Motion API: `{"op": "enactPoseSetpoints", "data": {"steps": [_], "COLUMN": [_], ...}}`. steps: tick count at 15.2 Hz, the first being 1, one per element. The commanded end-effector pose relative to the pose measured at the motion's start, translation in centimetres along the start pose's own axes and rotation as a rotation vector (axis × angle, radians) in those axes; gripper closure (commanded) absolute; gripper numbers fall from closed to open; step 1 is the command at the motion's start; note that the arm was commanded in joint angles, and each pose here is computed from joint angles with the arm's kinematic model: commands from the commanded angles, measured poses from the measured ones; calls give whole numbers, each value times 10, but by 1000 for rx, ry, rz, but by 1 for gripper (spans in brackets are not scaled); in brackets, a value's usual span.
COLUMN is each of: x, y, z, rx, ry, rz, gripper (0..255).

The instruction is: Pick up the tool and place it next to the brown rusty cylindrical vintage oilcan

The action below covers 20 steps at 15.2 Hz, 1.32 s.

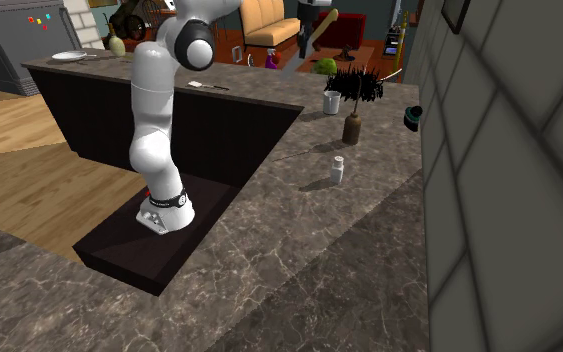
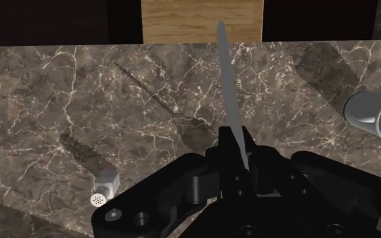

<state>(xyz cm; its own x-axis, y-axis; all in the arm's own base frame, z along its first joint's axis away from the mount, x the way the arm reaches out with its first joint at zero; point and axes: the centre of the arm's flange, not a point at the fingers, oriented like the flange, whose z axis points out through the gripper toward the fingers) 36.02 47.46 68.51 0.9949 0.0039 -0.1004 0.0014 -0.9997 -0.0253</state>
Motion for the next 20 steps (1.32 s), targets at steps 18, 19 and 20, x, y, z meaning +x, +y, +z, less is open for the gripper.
{"op": "enactPoseSetpoints", "data": {"steps": [18, 19, 20], "x": [9, 9, 10], "y": [2, 2, 2], "z": [100, 105, 110], "rx": [1, 1, 1], "ry": [0, 0, 0], "rz": [0, 0, 0], "gripper": [255, 255, 255]}}
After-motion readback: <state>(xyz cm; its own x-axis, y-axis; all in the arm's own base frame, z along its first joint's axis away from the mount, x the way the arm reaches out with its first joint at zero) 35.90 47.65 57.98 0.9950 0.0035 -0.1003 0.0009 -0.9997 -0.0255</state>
